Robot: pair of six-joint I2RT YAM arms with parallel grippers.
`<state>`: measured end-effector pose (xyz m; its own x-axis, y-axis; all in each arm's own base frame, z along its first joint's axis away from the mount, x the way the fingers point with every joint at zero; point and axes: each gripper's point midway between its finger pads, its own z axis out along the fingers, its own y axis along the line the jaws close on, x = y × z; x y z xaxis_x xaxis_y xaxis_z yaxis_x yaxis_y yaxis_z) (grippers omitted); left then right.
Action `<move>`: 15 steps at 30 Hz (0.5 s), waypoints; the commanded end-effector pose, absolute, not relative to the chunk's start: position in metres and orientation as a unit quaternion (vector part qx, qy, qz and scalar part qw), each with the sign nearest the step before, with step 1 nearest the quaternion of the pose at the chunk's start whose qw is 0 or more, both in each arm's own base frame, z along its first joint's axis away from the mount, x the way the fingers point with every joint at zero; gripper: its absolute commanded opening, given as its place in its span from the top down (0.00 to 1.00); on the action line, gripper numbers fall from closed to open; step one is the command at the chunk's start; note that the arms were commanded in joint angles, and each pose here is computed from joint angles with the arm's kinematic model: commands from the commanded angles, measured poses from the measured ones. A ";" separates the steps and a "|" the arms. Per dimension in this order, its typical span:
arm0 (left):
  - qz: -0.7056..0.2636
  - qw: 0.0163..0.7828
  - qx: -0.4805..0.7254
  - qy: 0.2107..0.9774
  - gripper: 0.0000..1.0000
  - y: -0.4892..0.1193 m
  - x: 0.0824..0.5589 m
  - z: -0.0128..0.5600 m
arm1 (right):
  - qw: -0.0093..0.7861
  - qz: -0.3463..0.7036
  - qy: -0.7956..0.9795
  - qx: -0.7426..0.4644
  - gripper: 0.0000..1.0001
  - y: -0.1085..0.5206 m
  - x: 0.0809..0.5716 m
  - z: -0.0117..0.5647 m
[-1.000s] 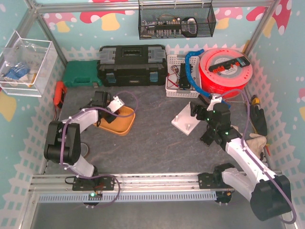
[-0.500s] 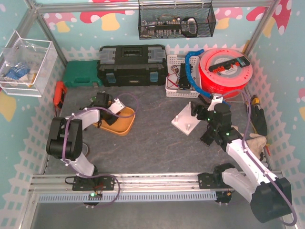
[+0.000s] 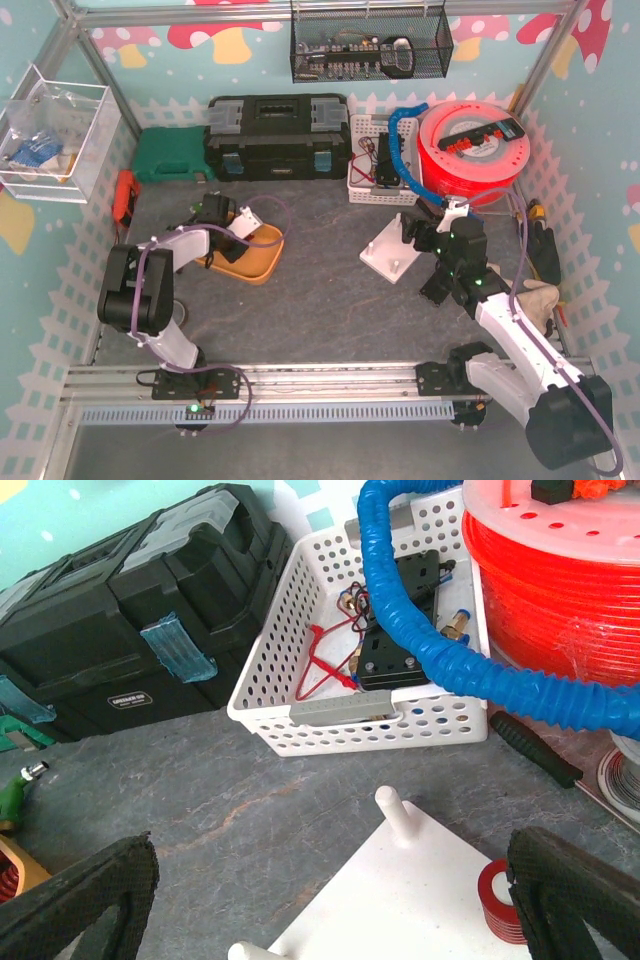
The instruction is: Install the large spring
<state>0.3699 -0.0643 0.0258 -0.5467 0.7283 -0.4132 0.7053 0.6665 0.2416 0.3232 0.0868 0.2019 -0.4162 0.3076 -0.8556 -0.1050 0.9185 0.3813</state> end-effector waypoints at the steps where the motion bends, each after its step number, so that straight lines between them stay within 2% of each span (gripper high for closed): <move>1: 0.008 0.237 0.408 0.881 0.81 -0.068 0.363 0.025 | 0.540 0.187 0.818 0.060 0.06 0.086 0.321 0.202; 6: -0.012 0.276 0.404 0.872 0.87 -0.082 0.363 0.055 | 0.542 0.188 0.817 0.059 0.06 0.086 0.320 0.203; 15: -0.044 0.379 0.373 0.846 0.90 -0.103 0.357 0.132 | 0.538 0.201 0.817 0.050 0.06 0.091 0.320 0.203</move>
